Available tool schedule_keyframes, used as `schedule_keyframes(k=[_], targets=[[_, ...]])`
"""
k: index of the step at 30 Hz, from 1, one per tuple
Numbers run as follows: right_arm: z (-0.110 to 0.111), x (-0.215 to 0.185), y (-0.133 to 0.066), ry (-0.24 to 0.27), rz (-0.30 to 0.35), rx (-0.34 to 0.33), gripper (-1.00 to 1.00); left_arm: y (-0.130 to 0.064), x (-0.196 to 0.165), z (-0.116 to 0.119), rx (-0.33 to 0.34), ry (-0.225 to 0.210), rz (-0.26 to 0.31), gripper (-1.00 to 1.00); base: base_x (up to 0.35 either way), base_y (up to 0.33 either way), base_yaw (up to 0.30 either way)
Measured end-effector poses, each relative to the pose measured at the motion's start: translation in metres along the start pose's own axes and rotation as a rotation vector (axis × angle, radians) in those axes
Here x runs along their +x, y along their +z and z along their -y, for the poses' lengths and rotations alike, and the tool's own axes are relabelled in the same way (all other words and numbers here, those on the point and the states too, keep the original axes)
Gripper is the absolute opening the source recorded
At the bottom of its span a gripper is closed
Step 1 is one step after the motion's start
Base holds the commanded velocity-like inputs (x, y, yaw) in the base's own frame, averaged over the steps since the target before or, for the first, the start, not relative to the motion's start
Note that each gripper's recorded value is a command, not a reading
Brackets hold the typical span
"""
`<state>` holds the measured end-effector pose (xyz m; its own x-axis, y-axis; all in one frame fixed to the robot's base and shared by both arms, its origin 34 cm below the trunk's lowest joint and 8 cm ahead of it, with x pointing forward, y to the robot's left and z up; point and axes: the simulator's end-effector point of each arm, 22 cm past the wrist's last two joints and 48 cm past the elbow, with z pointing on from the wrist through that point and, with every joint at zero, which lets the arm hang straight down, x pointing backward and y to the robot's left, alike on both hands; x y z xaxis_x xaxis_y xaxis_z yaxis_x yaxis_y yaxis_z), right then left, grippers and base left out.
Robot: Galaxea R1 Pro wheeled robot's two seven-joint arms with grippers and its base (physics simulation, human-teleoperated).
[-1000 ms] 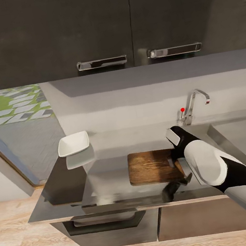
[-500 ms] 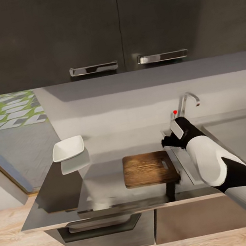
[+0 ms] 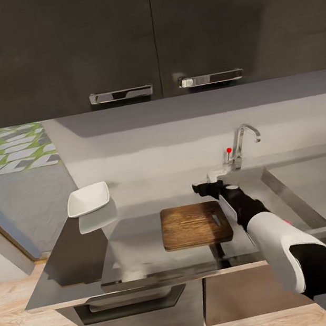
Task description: In the kitchen, take the Vidalia onion out of the sink, dice it on the chopping board with the paring knife, put the diced onion into the bowl on the countertop, then place both the paring knife and the chopping board into the sink.
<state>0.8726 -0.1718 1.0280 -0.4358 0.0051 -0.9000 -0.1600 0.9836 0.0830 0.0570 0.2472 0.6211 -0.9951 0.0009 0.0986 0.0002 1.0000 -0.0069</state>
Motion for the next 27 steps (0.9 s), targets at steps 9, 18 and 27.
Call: schedule_keyframes(k=[9,18,27], targets=[[-0.025,-0.012,-0.012,-0.067,0.234,-0.095,1.00,-0.002,-0.060,-0.020,-0.028,-0.015,0.126,1.00,0.000,0.071,0.000],[-0.020,-0.027,-0.015,-0.061,0.205,-0.087,1.00,-0.004,-0.070,-0.033,-0.047,-0.069,0.156,1.00,0.000,0.195,0.000],[-0.015,-0.042,-0.020,-0.050,0.159,-0.072,1.00,-0.005,-0.077,-0.034,-0.051,-0.085,0.190,1.00,0.000,0.057,0.000]])
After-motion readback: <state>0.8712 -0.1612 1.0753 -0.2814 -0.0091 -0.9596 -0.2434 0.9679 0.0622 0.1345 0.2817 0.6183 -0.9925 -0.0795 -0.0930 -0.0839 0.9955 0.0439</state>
